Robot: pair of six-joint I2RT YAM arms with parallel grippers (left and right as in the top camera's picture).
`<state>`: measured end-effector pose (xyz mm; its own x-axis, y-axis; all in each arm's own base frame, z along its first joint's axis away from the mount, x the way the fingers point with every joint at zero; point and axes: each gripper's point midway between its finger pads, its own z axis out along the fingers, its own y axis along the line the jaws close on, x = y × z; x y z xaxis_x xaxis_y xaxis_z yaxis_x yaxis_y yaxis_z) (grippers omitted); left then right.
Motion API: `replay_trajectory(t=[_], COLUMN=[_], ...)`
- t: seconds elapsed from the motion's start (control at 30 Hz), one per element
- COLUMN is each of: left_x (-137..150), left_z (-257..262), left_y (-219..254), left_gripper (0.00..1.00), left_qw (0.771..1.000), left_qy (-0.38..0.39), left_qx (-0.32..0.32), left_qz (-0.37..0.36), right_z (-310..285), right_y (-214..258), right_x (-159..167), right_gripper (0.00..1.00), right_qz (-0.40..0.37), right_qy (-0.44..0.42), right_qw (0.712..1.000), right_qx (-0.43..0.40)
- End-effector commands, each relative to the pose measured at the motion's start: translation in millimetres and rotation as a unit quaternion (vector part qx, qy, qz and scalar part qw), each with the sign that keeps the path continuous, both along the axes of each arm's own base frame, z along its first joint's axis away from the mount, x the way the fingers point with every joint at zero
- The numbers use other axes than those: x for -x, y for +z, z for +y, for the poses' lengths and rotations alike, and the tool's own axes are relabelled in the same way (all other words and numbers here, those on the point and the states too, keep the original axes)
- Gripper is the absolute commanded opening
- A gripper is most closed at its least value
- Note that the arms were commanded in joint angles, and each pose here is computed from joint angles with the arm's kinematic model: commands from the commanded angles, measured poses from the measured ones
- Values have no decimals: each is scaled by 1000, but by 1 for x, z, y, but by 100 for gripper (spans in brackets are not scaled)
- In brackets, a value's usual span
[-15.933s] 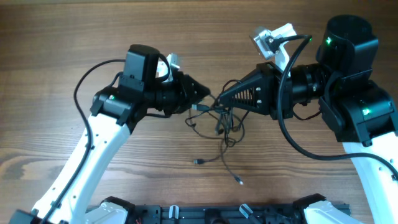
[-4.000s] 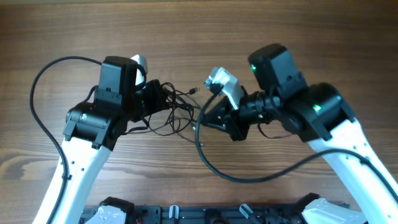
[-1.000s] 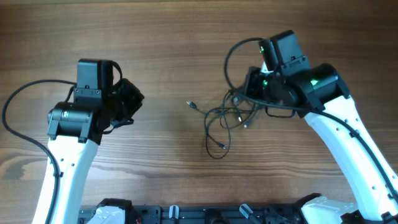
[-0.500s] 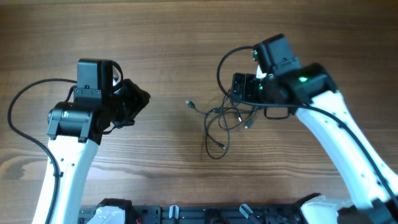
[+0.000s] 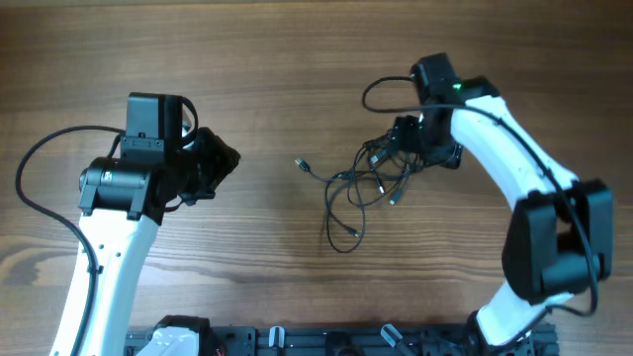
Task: Untangle cables
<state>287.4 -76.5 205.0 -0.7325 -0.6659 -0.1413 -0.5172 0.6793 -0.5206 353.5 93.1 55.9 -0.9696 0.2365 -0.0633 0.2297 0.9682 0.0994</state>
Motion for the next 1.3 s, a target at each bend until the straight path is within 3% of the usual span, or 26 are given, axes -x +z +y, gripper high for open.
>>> replay_trajectory(t=[0.0,0.13,0.2,0.27,0.5,0.53,0.6,0.63,0.83,0.93,1.1,1.27], left_x=[-3,-3,-3,-4,-5,-5,-5,-5,-4,-4,-3,-5], left_z=[-1,-1,-1,-1,-2,-2,-2,-2,-2,-2,-13,-51], left_y=[3,3,3,3,4,3,4,4,3,3,7,33], left_gripper=[34,34,34,34,35,34,35,35,36,37,36,35], left_qw=[1000,1000,1000,1000,1000,1000,1000,1000,1000,1000,999,982], left_qy=[-10,-10,-10,-9,-10,-10,-10,-10,-10,-11,-27,-135], left_qx=[0,0,0,0,1,1,1,1,1,2,31,111], left_qz=[-8,-8,-9,-10,-12,-12,-12,-12,-12,-11,-13,-68], right_z=[13,12,12,11,12,12,17,20,54,90,126,130], right_y=[-15,-22,-28,-32,-50,-51,-50,-49,1,76,207,290], right_x=[2,2,7,10,15,16,17,17,9,11,50,94], right_gripper=[75,64,48,39,43,39,7,4,4,4,4,4], right_qz=[23,25,31,33,29,30,31,32,-9,-87,-214,-283], right_qy=[37,43,43,42,34,29,31,32,66,163,291,355], right_qw=[998,997,997,997,997,997,996,995,980,935,810,719], right_qx=[-55,-54,-53,-53,-60,-62,-75,-86,-187,-303,-462,-526])
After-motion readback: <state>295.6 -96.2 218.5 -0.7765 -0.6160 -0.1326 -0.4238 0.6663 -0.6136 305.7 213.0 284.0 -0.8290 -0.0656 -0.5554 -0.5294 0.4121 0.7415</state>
